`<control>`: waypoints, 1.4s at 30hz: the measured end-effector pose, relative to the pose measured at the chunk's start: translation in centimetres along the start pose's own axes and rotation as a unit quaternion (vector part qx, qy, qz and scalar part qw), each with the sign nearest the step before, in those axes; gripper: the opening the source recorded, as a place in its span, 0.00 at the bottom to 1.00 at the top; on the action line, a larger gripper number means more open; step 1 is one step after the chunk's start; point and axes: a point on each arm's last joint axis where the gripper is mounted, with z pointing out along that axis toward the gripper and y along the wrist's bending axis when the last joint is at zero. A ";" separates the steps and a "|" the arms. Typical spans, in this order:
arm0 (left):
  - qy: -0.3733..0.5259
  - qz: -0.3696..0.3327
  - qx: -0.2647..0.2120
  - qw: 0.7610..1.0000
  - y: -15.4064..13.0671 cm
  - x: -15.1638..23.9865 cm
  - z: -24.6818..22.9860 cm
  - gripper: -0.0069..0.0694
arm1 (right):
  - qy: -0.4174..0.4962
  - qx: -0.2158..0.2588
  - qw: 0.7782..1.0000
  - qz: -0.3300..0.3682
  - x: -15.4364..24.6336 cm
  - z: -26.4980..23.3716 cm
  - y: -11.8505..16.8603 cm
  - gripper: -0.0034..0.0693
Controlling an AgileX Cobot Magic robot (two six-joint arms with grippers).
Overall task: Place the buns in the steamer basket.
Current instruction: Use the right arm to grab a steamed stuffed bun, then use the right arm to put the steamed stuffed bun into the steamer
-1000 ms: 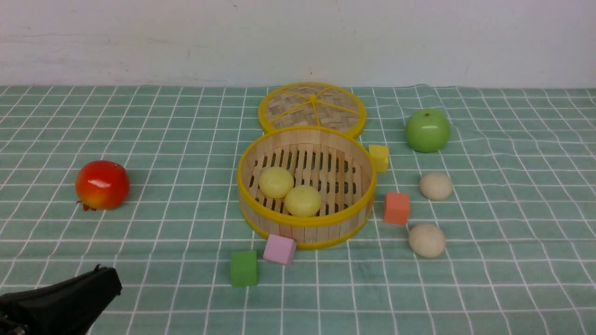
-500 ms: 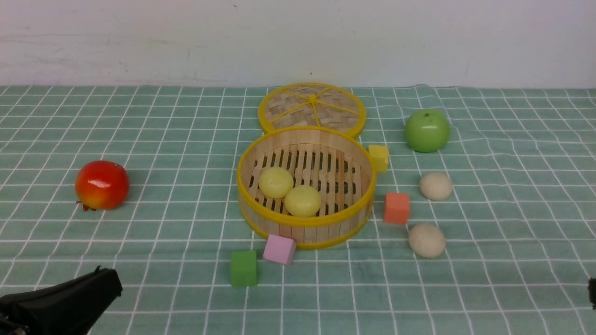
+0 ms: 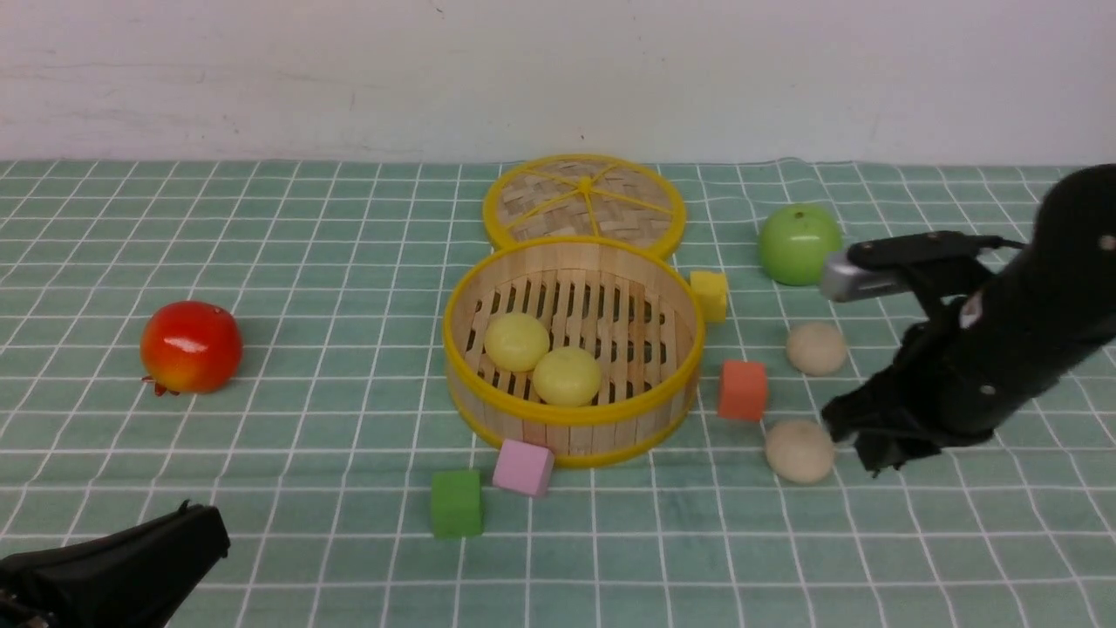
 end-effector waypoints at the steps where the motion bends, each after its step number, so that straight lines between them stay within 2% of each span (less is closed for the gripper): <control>1: 0.000 0.000 0.000 1.000 0.0 0.0 0.0 0.07 | -0.001 -0.001 1.000 -0.003 -0.6 0.8 0.2 0.31; 6: 0.000 0.000 0.000 1.000 0.0 0.0 0.0 0.08 | -0.003 -0.001 1.000 -0.006 -2.7 3.6 0.3 0.43; 18: 0.000 0.000 0.000 1.000 0.0 0.0 0.0 0.09 | -0.033 0.005 0.999 0.005 -3.7 5.8 0.1 0.45; 22: 0.000 0.000 0.000 1.000 0.0 0.0 0.0 0.09 | -0.026 0.005 1.000 0.007 -3.6 6.1 0.0 0.41; 30: 0.001 0.000 0.000 1.000 0.0 0.0 0.0 0.09 | -0.019 0.006 1.000 0.002 -3.4 6.2 0.0 0.27; 32: 0.001 0.000 0.000 1.000 0.0 0.0 0.0 0.09 | -0.013 0.006 1.000 -0.011 -3.3 6.2 0.0 0.16; 35: 0.001 0.000 0.000 1.000 0.0 0.0 0.0 0.09 | -0.014 0.006 1.000 -0.024 -3.3 5.9 0.0 0.05; 42: 0.001 0.000 0.000 1.000 0.0 0.0 0.0 0.09 | -0.048 0.006 0.998 -0.037 -3.7 3.0 0.4 0.04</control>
